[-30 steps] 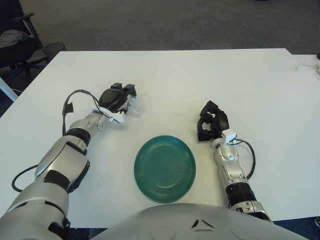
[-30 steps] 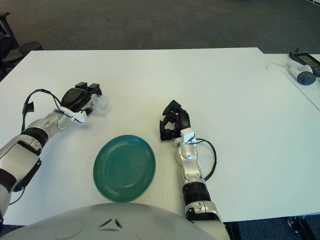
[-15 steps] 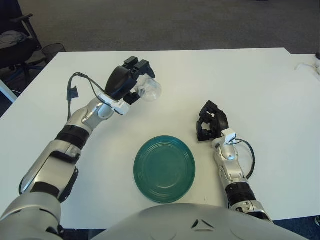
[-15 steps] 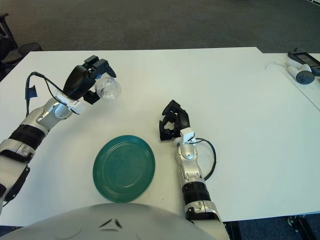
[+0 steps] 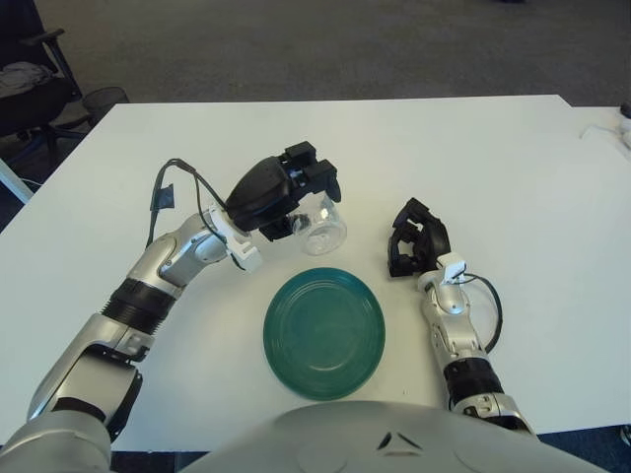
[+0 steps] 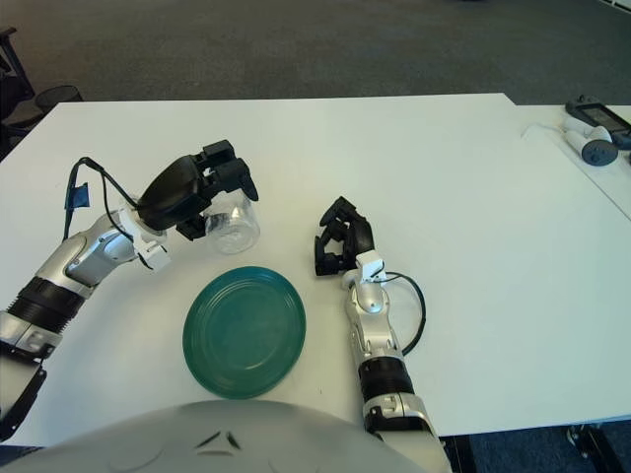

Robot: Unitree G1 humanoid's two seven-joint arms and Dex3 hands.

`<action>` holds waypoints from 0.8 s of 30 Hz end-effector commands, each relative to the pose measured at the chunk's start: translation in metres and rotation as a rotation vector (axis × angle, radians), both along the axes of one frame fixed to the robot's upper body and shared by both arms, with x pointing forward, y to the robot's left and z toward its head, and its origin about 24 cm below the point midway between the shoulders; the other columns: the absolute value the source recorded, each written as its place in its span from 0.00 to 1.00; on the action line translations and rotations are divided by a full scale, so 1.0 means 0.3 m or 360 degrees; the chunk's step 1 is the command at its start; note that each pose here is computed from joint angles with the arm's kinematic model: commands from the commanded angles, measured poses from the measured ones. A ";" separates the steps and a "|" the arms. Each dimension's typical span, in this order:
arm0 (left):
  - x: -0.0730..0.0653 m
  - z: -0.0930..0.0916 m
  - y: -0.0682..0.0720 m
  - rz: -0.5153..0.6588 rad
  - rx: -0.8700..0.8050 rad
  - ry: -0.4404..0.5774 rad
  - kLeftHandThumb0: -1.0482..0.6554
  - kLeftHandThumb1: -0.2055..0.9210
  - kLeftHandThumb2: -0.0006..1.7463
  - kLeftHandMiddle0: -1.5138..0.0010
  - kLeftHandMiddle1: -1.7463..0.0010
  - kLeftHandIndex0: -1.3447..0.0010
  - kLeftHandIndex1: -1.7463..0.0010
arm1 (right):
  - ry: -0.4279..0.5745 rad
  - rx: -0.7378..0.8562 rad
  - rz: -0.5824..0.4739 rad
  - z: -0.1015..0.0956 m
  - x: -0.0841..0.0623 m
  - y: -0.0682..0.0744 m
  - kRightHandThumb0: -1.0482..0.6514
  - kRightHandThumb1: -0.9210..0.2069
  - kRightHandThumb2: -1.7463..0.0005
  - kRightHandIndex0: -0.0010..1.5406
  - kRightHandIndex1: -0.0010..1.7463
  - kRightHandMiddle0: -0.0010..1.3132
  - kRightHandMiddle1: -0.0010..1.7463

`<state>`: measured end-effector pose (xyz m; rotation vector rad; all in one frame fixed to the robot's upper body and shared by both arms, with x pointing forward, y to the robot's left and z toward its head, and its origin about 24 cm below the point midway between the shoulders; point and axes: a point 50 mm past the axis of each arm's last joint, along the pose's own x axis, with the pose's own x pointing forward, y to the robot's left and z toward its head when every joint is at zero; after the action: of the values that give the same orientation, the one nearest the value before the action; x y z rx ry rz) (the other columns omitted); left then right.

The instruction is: Put the bottle into the plate.

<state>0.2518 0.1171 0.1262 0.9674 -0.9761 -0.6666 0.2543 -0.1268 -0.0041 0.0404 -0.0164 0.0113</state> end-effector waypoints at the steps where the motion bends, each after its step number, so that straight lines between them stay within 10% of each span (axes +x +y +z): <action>1: -0.018 -0.002 -0.003 -0.0041 0.0020 0.0018 0.61 0.23 0.91 0.44 0.06 0.57 0.00 | 0.0264 0.0016 -0.0028 -0.097 -0.053 -0.006 0.62 0.82 0.04 0.57 0.97 0.47 1.00; 24: -0.124 -0.027 -0.059 -0.0389 0.0291 -0.0174 0.61 0.23 0.93 0.46 0.01 0.57 0.00 | 0.0295 -0.0032 -0.0082 -0.106 -0.045 -0.013 0.62 0.90 0.00 0.61 0.94 0.53 1.00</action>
<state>0.2149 0.0957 0.1145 0.9851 -1.1343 -0.8963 0.2580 -0.1269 -0.0047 0.0186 -0.0111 -0.0274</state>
